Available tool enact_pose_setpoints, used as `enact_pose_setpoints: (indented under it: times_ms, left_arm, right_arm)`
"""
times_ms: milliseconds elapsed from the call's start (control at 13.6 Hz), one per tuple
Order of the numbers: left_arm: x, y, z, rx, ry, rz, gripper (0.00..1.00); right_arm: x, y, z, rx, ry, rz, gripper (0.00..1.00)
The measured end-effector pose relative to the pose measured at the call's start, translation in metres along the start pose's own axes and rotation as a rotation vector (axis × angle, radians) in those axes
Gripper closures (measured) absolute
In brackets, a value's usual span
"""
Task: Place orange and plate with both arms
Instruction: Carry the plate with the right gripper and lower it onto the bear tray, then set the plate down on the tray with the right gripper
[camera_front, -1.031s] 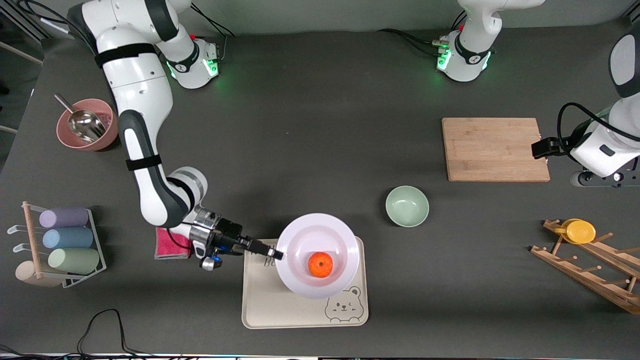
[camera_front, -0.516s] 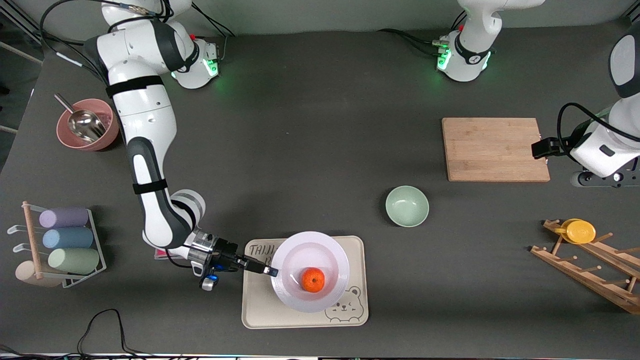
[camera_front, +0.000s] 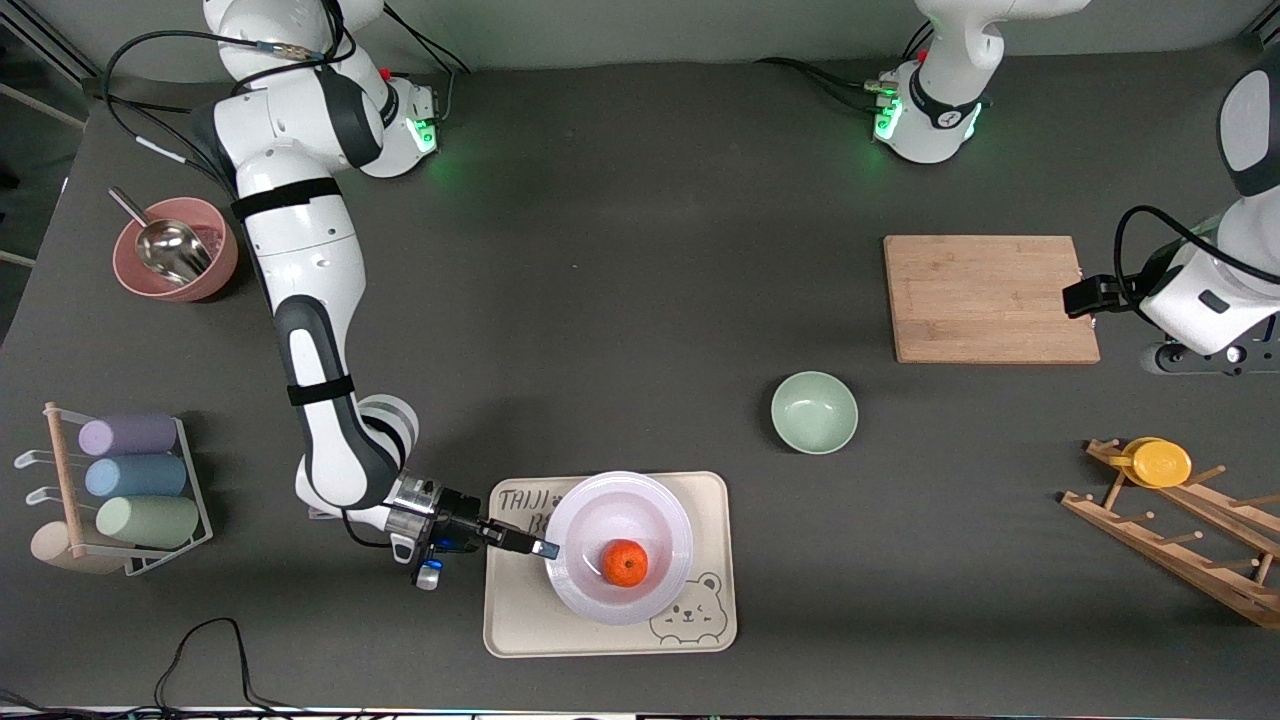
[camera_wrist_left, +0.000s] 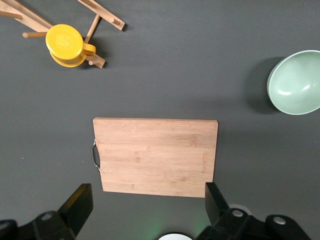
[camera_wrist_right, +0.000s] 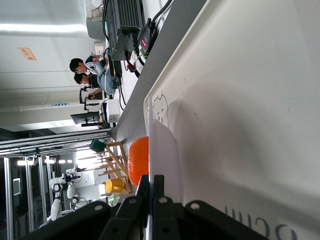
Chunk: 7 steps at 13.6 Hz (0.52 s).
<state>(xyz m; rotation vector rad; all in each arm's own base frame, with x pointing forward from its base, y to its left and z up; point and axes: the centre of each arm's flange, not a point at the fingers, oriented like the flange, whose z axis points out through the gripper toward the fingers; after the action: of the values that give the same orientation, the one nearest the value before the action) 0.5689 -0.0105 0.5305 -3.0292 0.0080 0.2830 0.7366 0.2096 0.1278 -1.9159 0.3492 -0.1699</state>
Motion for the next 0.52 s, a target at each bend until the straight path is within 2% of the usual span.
enact_pose_setpoints:
  times_ms: [147,516]
  left_arm:
    - [0.0001,0.0000,0.0002,0.000,0.000,0.000,0.00]
    - [0.0006,0.0002,0.0011,0.000,-0.002,0.001,0.00]
  right_arm:
    - [0.0022,0.0018,-0.0025,-0.029,-0.010,-0.020,0.94]
    - [0.0052,0.0059,-0.0066,-0.034,-0.007,-0.019,0.94]
